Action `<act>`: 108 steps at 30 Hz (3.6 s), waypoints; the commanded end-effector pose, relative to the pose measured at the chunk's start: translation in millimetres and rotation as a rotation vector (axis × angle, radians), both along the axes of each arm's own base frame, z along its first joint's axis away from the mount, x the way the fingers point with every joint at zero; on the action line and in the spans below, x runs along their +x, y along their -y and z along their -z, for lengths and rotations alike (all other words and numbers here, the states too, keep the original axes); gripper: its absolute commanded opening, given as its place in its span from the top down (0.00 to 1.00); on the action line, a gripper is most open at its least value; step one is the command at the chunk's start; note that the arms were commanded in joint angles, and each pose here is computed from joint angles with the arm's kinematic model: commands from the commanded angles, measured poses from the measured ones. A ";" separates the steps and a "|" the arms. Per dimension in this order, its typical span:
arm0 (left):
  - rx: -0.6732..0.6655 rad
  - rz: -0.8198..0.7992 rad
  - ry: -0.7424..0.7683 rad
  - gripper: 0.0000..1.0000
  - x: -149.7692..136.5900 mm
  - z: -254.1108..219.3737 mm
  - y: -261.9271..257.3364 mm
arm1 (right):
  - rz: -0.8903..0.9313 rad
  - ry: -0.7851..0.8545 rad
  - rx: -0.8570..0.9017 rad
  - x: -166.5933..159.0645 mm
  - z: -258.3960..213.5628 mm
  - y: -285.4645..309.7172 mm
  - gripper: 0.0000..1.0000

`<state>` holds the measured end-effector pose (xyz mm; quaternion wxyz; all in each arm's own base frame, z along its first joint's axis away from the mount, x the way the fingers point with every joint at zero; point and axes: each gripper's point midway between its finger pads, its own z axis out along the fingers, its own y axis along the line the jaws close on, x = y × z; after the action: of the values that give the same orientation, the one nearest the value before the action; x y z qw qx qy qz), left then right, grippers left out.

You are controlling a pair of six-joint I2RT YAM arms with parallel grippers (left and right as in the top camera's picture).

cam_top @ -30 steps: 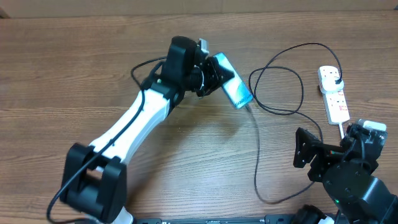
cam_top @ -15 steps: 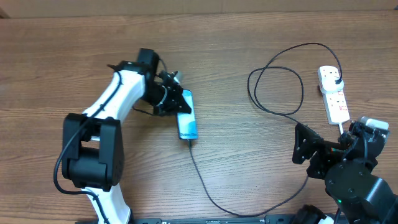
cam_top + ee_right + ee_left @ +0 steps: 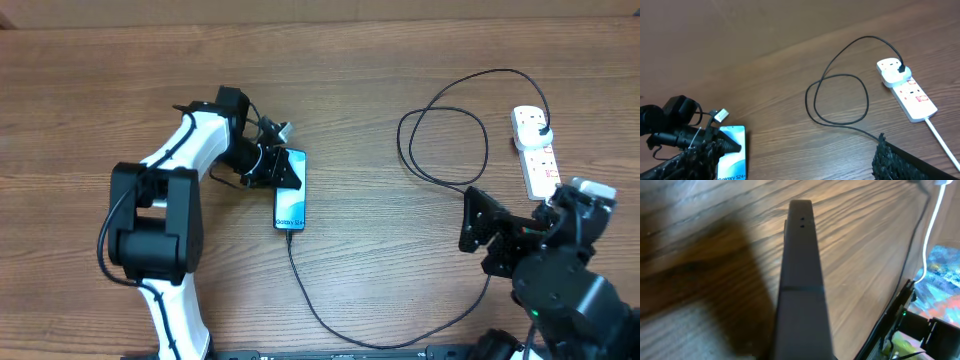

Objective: Plug charger to phone and switch on socket
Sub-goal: 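Lower the phone onto the table with the left gripper, then position the right gripper over the power strip's switch, then press the orange switch beside the charger down with the right gripper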

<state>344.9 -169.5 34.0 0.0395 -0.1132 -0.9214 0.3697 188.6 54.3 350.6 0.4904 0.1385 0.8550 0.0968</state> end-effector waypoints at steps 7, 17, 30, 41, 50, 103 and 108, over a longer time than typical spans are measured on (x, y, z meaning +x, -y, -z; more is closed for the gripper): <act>0.006 0.023 -0.084 0.81 -5.3 38.7 -0.2 | 0.014 -0.028 -0.047 19.8 7.3 -20.8 0.00; 0.228 0.000 -0.133 0.42 -12.4 60.6 -29.7 | 0.008 -0.084 -0.106 46.2 27.1 -55.1 0.00; 0.285 -0.015 -0.161 0.28 -16.3 63.7 -37.4 | 0.178 -0.124 0.170 58.7 41.9 -77.1 0.00; 0.361 -0.027 -0.154 0.19 -14.4 69.7 -48.8 | 0.183 -0.162 0.105 55.7 52.5 -72.8 0.00; 0.408 -0.021 -0.145 0.07 -14.0 72.9 -56.3 | 0.184 -0.166 0.099 55.0 53.3 -71.9 0.00; 0.398 -0.090 0.081 0.00 54.5 57.9 -61.5 | 0.636 -0.397 0.144 50.5 47.4 115.3 0.93; 0.402 -0.161 0.126 0.00 91.2 -21.1 -85.3 | 0.693 -0.367 0.228 69.1 49.0 151.4 0.93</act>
<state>404.0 -119.1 23.9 0.0097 -0.0705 -0.9746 0.2124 243.8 -87.3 299.4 0.3173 0.4948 0.8081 -0.0378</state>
